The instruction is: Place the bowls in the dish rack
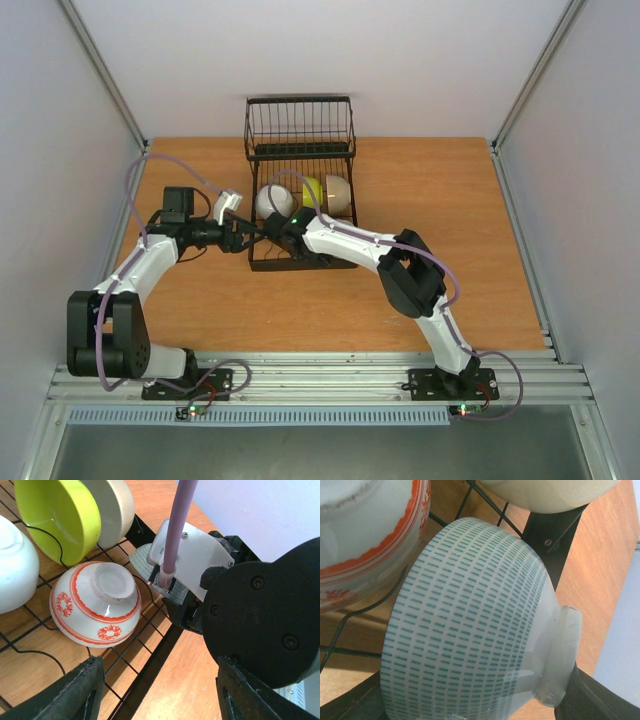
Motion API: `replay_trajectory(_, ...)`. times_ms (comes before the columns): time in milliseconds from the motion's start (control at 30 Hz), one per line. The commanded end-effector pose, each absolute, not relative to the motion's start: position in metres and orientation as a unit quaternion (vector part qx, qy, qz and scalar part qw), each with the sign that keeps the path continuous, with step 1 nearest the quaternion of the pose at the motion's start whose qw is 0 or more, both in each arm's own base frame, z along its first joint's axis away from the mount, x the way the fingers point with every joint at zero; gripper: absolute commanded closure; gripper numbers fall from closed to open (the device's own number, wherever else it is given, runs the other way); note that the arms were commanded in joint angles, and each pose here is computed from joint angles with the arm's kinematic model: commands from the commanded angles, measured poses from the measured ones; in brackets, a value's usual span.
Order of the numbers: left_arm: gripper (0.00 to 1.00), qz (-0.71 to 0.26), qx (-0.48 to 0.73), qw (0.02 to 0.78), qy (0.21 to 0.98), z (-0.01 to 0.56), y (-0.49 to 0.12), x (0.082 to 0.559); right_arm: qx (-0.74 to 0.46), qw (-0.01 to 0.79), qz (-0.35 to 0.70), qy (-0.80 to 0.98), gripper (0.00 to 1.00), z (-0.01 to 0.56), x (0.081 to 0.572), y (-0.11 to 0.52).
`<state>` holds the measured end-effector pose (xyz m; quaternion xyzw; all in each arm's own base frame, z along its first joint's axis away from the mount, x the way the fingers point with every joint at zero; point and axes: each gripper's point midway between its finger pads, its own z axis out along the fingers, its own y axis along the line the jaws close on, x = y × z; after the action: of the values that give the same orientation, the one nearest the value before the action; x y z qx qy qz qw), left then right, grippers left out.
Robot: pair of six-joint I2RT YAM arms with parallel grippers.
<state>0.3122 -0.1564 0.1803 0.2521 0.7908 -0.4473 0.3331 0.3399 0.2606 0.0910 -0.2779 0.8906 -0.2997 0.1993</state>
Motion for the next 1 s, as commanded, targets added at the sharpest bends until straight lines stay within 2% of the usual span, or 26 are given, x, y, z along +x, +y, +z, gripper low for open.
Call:
replay_trajectory(0, 0.38, -0.444, 0.266, 0.357, 0.778, 0.196, -0.156, 0.317, -0.274, 0.203, -0.348, 0.873, 0.56, 0.099, 0.344, 0.252)
replay_trajectory(67, 0.38, -0.444, 0.266, 0.356, 0.778, 0.196, -0.156, 0.317, -0.274, 0.204, -0.347, 0.873, 0.4, 0.098, 0.344, 0.253)
replay_trajectory(100, 0.38, -0.444, 0.267, 0.357, 0.778, 0.196, -0.157, 0.317, -0.273, 0.205, -0.346, 0.874, 0.35, 0.099, 0.344, 0.253)
replay_trajectory(233, 0.38, -0.443, 0.267, 0.358, 0.778, 0.196, -0.156, 0.317, -0.27, 0.211, -0.342, 0.875, 0.22, 0.101, 0.344, 0.254)
replay_trajectory(267, 0.38, -0.443, 0.267, 0.357, 0.777, 0.196, -0.156, 0.317, -0.269, 0.213, -0.34, 0.876, 0.14, 0.101, 0.344, 0.254)
replay_trajectory(367, 0.38, -0.443, 0.268, 0.357, 0.778, 0.196, -0.156, 0.317, -0.269, 0.219, -0.319, 0.882, 0.1, 0.102, 0.343, 0.258)
replay_trajectory(400, 0.38, -0.443, 0.268, 0.357, 0.778, 0.196, -0.156, 0.317, -0.268, 0.223, -0.312, 0.884, 0.03, 0.103, 0.343, 0.259)
replay_trajectory(967, 0.38, -0.444, 0.267, 0.355, 0.778, 0.195, -0.157, 0.317, -0.267, 0.254, -0.248, 0.896, 0.02, 0.11, 0.345, 0.277)
